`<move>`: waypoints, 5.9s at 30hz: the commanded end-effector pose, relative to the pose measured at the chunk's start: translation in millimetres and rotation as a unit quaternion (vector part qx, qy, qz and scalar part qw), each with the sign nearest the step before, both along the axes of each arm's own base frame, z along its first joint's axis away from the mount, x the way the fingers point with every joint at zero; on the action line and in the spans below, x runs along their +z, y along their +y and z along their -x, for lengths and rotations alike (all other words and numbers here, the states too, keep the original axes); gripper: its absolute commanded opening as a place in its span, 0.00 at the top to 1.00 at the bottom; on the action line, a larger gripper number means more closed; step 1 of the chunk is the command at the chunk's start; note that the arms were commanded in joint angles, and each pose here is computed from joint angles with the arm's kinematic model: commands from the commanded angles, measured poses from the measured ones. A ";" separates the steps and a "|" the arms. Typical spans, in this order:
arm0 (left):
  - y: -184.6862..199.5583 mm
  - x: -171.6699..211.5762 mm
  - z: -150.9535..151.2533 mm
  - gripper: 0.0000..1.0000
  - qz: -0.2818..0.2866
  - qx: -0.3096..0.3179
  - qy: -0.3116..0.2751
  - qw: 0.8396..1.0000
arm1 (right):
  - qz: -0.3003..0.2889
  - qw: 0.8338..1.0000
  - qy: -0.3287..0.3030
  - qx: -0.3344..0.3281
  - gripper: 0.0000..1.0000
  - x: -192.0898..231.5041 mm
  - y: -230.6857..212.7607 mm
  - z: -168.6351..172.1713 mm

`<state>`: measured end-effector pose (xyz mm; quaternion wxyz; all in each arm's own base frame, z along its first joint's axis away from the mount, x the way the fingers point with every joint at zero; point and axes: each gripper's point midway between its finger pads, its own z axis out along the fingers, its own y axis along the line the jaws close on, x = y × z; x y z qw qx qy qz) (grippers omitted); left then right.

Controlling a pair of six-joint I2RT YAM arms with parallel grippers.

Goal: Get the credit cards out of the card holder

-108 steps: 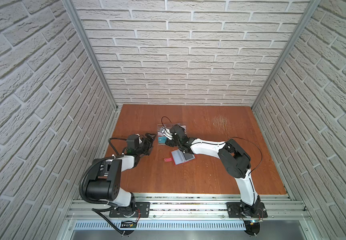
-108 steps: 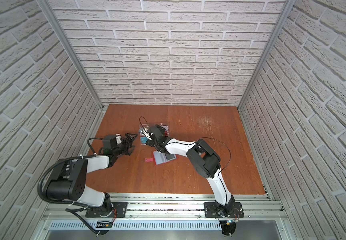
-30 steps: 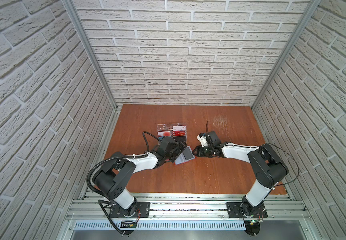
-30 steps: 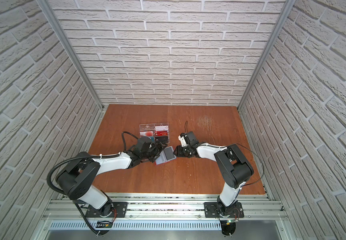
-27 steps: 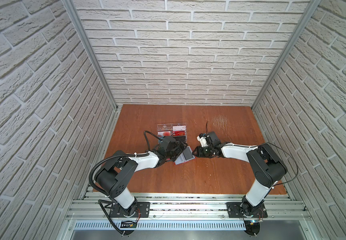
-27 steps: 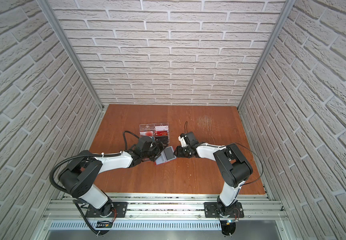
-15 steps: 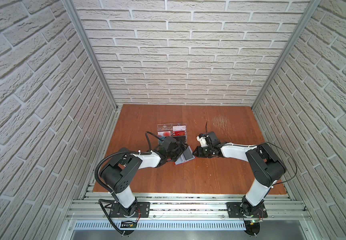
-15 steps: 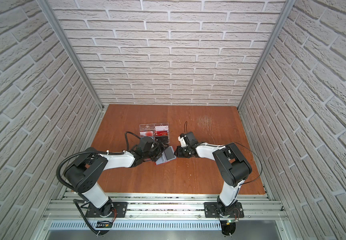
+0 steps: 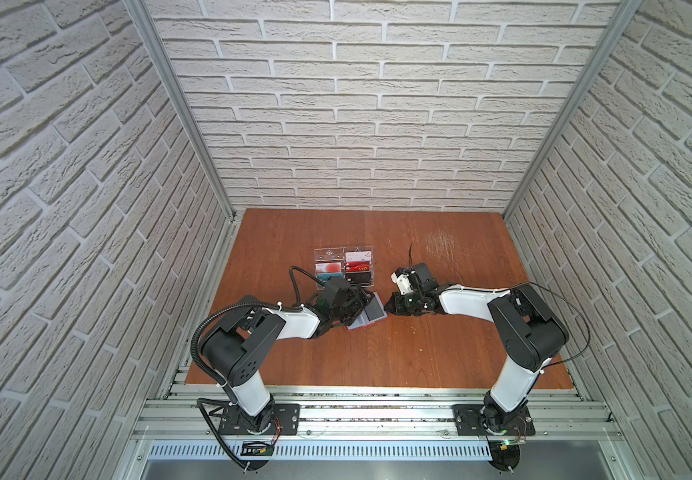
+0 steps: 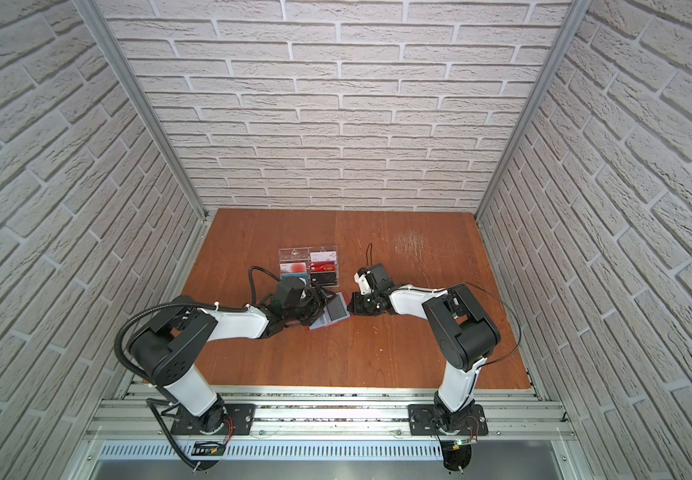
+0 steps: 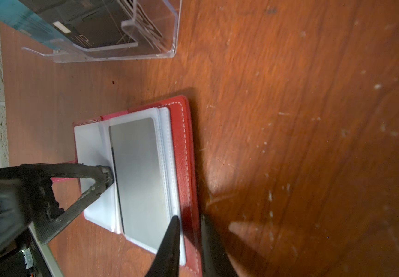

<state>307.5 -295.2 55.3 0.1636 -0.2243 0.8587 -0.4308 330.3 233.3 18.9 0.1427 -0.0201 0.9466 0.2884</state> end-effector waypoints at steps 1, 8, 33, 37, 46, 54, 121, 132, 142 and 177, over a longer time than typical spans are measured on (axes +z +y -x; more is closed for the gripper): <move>0.1 -9.1 1.8 0.24 0.005 -0.006 -0.001 1.000 | -0.012 1.000 -0.002 0.009 0.83 0.9 10.6 -2.4; 0.5 -14.2 5.5 0.27 0.007 -0.012 0.001 1.000 | -0.013 1.000 0.003 0.013 0.86 -1.1 13.8 -1.2; -2.0 8.3 1.0 0.35 0.036 -0.057 -0.124 0.990 | -0.034 0.999 0.024 0.018 0.89 -8.3 23.2 2.3; -5.0 13.7 -2.3 0.36 0.051 -0.057 -0.146 0.986 | -0.036 0.999 0.024 0.018 0.89 -8.3 23.8 2.4; -17.3 22.7 -1.6 0.41 0.079 -0.074 -0.174 0.979 | -0.048 0.998 0.033 0.022 0.89 -10.3 30.0 3.9; -16.1 21.1 7.5 0.44 0.084 -0.086 -0.173 0.978 | -0.049 0.998 0.031 0.020 0.90 -8.5 28.8 2.5; 32.2 16.7 9.8 0.58 0.112 0.001 -0.179 0.977 | -0.028 0.997 0.073 0.011 0.92 -33.4 25.4 3.7; 47.9 7.2 12.5 0.59 0.100 0.007 -0.169 0.980 | -0.026 0.997 0.073 0.013 0.93 -34.1 26.1 4.6; 54.5 -1.9 16.6 0.65 0.086 0.007 -0.160 0.983 | -0.028 0.997 0.072 0.014 0.93 -32.5 26.8 4.2; 88.1 5.5 39.3 1.00 -0.073 -0.052 -0.143 0.986 | -0.027 0.999 0.030 0.017 0.76 -11.9 26.1 2.3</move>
